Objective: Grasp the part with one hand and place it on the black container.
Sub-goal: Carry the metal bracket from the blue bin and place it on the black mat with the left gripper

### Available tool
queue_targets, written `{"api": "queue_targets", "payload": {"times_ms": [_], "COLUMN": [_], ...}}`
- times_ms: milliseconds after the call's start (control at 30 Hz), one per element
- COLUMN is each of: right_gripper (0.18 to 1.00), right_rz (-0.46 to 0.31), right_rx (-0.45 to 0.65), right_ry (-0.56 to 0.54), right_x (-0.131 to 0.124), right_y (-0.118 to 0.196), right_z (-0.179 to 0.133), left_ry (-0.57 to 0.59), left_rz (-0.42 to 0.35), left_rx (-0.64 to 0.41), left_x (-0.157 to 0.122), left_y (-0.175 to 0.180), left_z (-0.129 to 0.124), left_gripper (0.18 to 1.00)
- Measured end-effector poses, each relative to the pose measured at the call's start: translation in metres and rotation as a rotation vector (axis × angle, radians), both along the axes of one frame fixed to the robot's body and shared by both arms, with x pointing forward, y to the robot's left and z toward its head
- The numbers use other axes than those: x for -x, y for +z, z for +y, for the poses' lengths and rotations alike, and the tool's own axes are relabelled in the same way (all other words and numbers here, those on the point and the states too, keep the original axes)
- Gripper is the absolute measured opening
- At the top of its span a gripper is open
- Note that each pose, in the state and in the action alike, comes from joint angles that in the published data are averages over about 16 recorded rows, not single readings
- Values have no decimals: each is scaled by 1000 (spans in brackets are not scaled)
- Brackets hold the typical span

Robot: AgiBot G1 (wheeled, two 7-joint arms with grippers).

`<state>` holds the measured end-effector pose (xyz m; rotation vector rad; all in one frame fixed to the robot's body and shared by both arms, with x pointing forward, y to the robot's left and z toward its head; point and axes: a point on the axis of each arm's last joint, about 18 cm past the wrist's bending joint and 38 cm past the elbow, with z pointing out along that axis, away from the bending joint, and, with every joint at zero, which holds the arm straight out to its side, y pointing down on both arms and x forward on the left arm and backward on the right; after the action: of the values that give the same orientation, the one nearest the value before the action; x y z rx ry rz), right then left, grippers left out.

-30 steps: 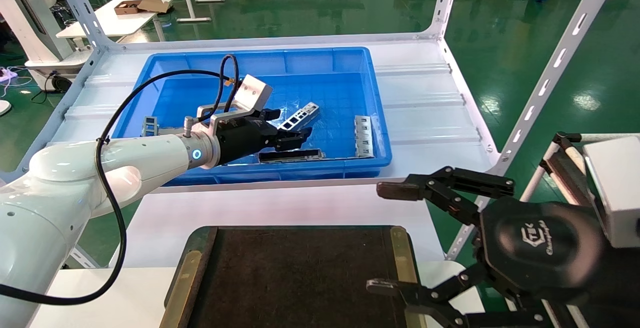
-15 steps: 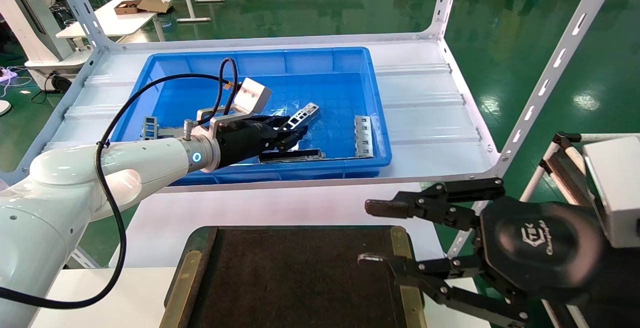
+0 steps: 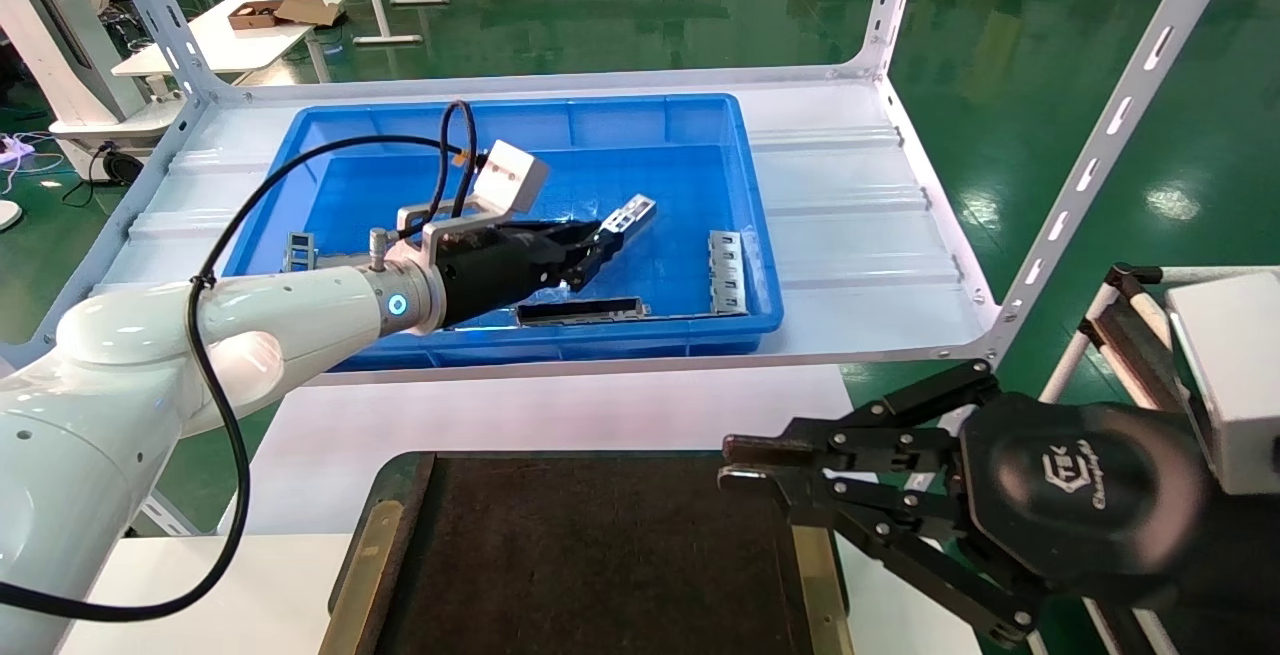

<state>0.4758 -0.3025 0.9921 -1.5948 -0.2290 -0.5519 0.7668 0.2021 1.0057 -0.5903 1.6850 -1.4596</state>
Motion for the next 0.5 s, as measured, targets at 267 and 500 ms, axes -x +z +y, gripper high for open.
{"api": "queue_targets", "payload": {"times_ms": [267,500], "right_gripper": [217,195], "right_rz": [0,0], "right_rx": [0,0], "right_ry": [0,0], "right_x": [0,0], "right_y": [0,0], "right_z": [0,0], "left_ry": [-126,-289], "left_rz": [-40,-65], "left_rx": [42,77], "left_x": [20,51], "left_y": [23,33], "left_z": [1,8], "left_gripper": [322,321]}}
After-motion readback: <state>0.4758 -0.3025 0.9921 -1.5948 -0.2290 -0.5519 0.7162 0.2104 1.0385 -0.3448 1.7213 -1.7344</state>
